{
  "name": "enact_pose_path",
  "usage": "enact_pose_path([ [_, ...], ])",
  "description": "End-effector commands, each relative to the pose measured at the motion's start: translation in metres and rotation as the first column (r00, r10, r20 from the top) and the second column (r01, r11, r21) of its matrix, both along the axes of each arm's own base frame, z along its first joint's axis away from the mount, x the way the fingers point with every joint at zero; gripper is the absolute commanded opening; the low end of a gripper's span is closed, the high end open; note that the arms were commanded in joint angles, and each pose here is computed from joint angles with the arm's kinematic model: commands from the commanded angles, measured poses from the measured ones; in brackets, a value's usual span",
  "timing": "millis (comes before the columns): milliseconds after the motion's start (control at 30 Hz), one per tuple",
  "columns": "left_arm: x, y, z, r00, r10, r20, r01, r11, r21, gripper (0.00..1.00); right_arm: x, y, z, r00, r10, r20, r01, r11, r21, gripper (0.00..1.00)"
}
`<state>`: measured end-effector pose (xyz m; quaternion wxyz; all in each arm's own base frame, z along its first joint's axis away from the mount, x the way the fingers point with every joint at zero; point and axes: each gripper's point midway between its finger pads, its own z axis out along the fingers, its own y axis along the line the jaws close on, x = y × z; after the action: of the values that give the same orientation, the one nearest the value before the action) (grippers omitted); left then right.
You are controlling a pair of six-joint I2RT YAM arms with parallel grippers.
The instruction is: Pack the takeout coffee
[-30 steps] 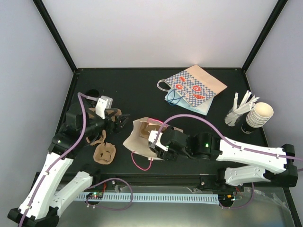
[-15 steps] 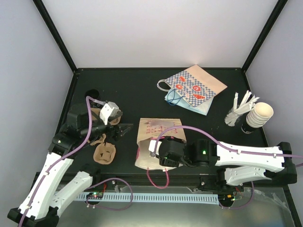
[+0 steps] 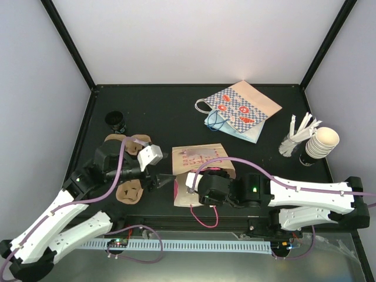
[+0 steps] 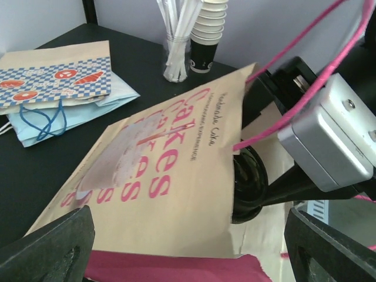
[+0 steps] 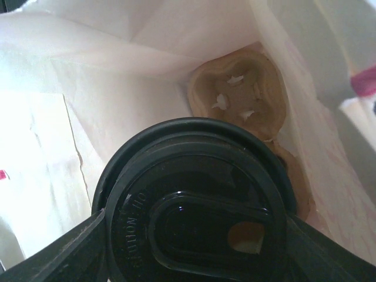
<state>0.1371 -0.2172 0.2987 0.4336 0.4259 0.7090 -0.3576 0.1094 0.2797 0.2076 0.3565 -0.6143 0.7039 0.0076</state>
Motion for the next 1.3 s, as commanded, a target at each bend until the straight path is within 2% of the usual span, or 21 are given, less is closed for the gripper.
enact_pose_path([
  [0, 0.008, -0.003, 0.011, 0.995, 0.054, 0.078, -0.055, 0.998, 0.008, 0.91, 0.003, 0.009, 0.014, 0.999, 0.007, 0.048, -0.010, 0.998, 0.055, 0.44],
  [133, 0.013, 0.000, 0.014, 0.991, 0.103, 0.086, -0.103, 0.995, -0.004, 0.89, -0.001, 0.012, 0.020, 0.999, 0.029, 0.038, -0.032, 0.996, 0.089, 0.44],
  [233, 0.030, 0.014, 0.015, 0.967, 0.250, 0.048, -0.249, 0.968, -0.022, 0.91, -0.003, 0.013, 0.027, 0.999, 0.042, 0.034, -0.046, 0.991, 0.122, 0.43],
  [300, 0.045, 0.029, 0.013, 0.931, 0.365, 0.013, -0.364, 0.931, -0.026, 0.95, -0.004, 0.013, 0.032, 0.998, 0.048, 0.035, -0.053, 0.988, 0.145, 0.44],
  [467, 0.074, 0.057, 0.012, 0.858, 0.487, -0.161, -0.503, 0.861, -0.073, 0.99, -0.003, 0.015, 0.036, 0.998, 0.045, 0.049, -0.053, 0.982, 0.179, 0.44],
  [667, 0.119, 0.071, -0.012, 0.743, 0.547, -0.386, -0.598, 0.801, -0.018, 0.99, 0.007, 0.015, 0.040, 0.994, 0.002, 0.107, -0.025, 0.976, 0.215, 0.44],
  [833, 0.158, 0.065, -0.038, 0.690, 0.534, -0.488, -0.605, 0.796, 0.016, 0.99, 0.019, 0.012, 0.040, 0.982, -0.045, 0.185, 0.003, 0.975, 0.221, 0.43],
  [967, 0.182, 0.046, -0.060, 0.676, 0.460, -0.576, -0.537, 0.843, 0.042, 0.99, 0.027, 0.015, 0.043, 0.967, -0.062, 0.249, 0.005, 0.975, 0.222, 0.43],
  [1067, 0.197, 0.038, -0.086, 0.628, 0.437, -0.644, -0.508, 0.857, 0.086, 0.97, 0.029, 0.019, 0.044, 0.958, -0.050, 0.282, -0.015, 0.974, 0.225, 0.43],
  [1267, 0.215, 0.036, -0.116, 0.602, 0.461, -0.652, -0.523, 0.845, 0.114, 0.96, 0.024, 0.030, 0.040, 0.943, 0.028, 0.331, -0.109, 0.967, 0.229, 0.43],
])
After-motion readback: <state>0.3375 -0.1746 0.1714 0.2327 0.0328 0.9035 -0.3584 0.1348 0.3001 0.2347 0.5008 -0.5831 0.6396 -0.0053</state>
